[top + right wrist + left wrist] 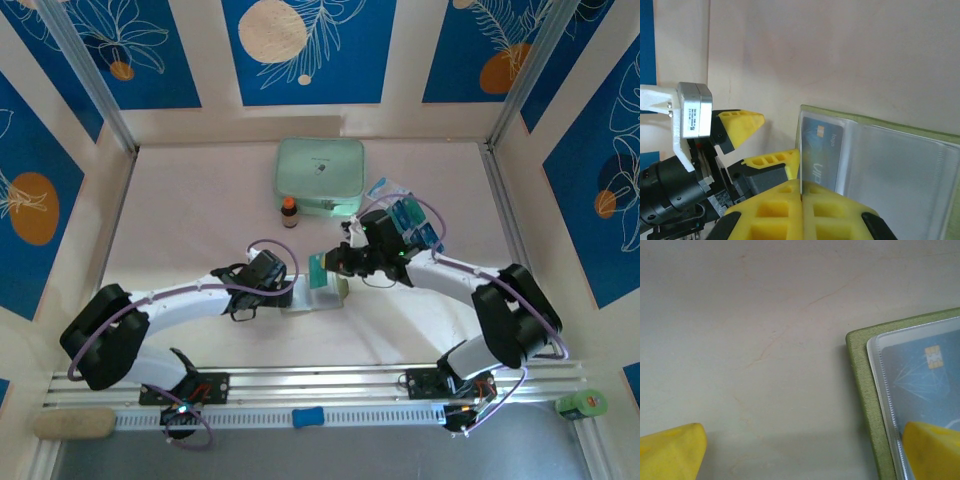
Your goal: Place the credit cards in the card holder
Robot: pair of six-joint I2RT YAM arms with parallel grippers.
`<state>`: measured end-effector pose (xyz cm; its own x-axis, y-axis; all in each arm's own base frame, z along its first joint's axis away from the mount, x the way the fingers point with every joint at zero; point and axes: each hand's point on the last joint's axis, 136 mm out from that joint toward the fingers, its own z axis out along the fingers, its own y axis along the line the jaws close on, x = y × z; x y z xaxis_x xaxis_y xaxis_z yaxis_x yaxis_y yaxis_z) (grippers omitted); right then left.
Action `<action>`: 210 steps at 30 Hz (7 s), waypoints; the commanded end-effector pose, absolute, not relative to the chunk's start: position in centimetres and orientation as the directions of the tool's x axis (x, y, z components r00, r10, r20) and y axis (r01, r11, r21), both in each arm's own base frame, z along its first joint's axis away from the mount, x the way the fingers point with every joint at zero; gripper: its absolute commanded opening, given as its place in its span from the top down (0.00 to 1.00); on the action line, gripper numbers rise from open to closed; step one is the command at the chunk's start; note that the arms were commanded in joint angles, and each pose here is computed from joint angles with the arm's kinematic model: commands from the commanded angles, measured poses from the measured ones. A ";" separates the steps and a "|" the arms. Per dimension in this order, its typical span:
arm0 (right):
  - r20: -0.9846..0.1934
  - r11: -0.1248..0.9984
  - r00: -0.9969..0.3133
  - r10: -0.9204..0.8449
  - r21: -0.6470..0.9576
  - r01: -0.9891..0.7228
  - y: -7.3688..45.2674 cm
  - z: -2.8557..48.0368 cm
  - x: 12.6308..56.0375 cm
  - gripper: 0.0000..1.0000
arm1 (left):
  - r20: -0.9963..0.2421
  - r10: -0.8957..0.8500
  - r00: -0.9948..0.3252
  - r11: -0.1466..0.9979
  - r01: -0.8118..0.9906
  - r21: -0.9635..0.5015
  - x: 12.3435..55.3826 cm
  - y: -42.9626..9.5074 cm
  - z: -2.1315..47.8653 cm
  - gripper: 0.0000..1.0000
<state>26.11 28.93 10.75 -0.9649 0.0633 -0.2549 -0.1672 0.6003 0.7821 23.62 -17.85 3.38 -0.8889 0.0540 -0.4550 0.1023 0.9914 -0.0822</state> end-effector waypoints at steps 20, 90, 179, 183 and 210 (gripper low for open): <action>-0.119 0.609 -0.993 -0.008 0.787 -0.099 31.0 4.6 24.2 1.00 | -0.490 0.040 -0.871 0.989 0.105 -0.105 24.4 -18.3 6.1 0.00; -0.171 0.540 -0.980 0.102 0.837 -0.090 29.9 3.7 25.7 1.00 | -0.409 0.086 -0.909 0.995 0.099 -0.012 23.3 -17.1 2.5 0.00; -0.111 0.522 -0.994 0.023 0.849 -0.083 29.7 1.8 23.0 1.00 | -0.412 0.085 -0.907 0.995 0.102 -0.018 23.4 -17.3 2.6 0.00; -0.108 0.525 -0.994 0.020 0.847 -0.081 29.9 1.6 22.9 1.00 | -0.413 0.086 -0.907 0.995 0.102 -0.018 23.4 -17.3 2.6 0.00; -0.174 0.648 -0.982 -0.068 0.741 -0.176 28.8 4.7 23.9 0.62 | -0.413 0.080 -0.907 0.994 0.102 -0.030 23.3 -17.4 2.2 0.00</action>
